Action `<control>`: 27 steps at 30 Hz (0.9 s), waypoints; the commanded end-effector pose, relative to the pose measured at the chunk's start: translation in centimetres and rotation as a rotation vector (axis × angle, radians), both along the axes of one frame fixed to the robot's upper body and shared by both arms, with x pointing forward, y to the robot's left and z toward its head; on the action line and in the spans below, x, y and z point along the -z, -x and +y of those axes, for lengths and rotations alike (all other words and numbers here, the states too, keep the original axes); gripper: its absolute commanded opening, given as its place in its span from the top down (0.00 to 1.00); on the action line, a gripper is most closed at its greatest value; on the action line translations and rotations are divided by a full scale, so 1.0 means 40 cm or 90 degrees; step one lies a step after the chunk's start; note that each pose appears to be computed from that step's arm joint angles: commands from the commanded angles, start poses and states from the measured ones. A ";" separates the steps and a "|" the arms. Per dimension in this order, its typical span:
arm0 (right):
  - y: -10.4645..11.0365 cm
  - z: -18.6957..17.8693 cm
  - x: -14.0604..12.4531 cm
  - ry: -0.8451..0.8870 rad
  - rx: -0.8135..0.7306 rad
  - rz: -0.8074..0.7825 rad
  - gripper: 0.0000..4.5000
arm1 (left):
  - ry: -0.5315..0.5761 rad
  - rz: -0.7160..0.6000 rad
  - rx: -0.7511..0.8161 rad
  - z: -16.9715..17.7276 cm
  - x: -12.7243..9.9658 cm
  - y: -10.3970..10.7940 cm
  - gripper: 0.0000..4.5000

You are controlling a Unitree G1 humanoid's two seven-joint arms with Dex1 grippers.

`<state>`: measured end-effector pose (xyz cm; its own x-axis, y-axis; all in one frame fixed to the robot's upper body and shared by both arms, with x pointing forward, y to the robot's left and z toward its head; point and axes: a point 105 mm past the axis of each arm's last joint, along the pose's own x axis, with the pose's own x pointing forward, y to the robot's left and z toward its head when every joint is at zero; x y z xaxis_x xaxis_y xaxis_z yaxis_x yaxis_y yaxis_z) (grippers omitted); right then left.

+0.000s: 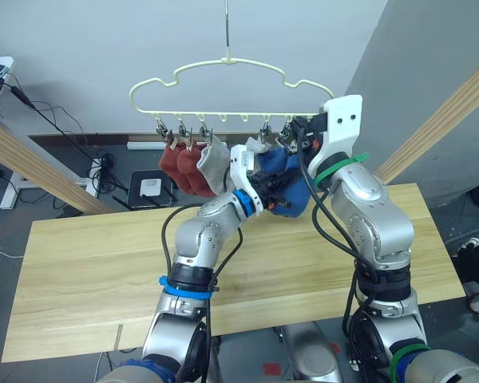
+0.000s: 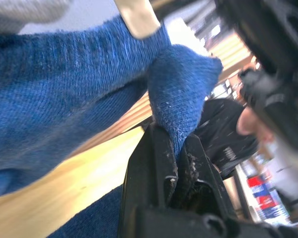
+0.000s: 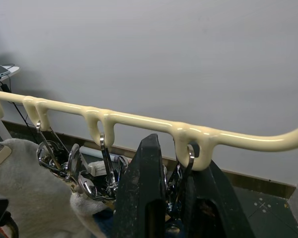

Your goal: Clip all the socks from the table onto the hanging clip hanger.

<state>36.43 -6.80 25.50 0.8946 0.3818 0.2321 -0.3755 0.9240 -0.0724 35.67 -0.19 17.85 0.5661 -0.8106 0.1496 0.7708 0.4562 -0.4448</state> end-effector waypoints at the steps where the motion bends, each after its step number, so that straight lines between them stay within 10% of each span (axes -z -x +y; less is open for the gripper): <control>1: 0.028 0.001 -0.059 -0.021 -0.011 -0.057 0.99 | 0.037 -0.002 0.016 -0.009 -0.040 0.012 1.00; 27: 0.036 0.002 -0.073 -0.034 -0.023 -0.070 0.99 | -0.060 -0.082 -0.070 -0.013 -0.003 -0.016 1.00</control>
